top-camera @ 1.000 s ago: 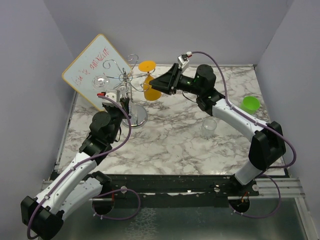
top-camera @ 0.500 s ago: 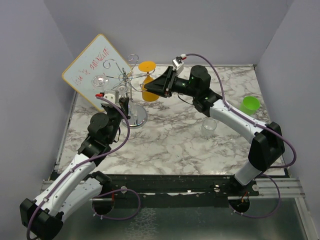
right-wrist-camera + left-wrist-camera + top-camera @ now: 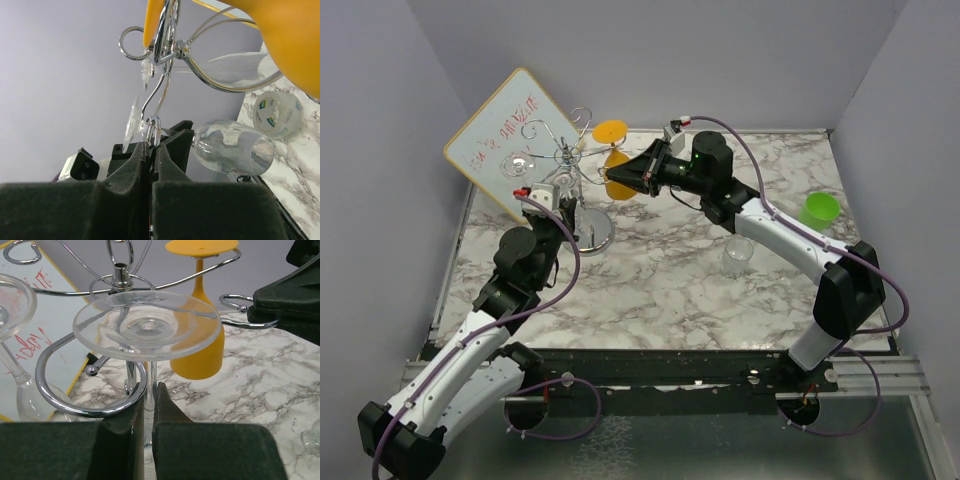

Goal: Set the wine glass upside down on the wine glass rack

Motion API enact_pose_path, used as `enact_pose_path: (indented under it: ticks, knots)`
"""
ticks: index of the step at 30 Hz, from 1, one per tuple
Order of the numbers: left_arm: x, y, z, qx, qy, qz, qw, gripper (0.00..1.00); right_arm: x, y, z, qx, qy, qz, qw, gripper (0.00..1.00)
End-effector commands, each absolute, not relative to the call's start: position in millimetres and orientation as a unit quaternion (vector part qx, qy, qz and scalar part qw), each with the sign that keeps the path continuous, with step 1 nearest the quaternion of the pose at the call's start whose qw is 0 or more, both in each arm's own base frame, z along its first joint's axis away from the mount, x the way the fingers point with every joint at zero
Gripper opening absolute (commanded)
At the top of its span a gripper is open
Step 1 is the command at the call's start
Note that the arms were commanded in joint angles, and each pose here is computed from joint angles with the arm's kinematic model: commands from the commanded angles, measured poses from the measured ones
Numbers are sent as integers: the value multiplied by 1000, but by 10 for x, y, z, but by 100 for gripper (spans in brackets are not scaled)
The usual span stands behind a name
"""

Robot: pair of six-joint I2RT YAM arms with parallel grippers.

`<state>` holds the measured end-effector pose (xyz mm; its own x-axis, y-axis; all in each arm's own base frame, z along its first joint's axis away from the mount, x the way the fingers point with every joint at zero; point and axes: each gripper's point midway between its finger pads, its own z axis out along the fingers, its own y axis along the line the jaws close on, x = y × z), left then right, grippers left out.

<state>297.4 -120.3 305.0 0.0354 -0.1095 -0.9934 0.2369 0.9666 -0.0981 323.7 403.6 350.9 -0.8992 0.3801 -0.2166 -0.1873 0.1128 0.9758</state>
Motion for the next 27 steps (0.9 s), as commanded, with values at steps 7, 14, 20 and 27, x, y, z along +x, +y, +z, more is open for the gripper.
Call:
enact_pose_path:
  ticks: [7,14,20,27]
  knots:
    - [2922,-1114,3175,51,672,-107,731,0,3369,3954,3453,92,724,632,262,1]
    - [2924,-1112,3185,53,674,-106,729,0,3422,3794,3476,133,723,616,282,1]
    - [2910,-1292,3208,87,669,-138,725,0,3416,3586,3620,157,715,600,323,1]
    - [2922,-1342,3211,88,663,-151,728,0,3421,3429,3758,166,706,585,361,1]
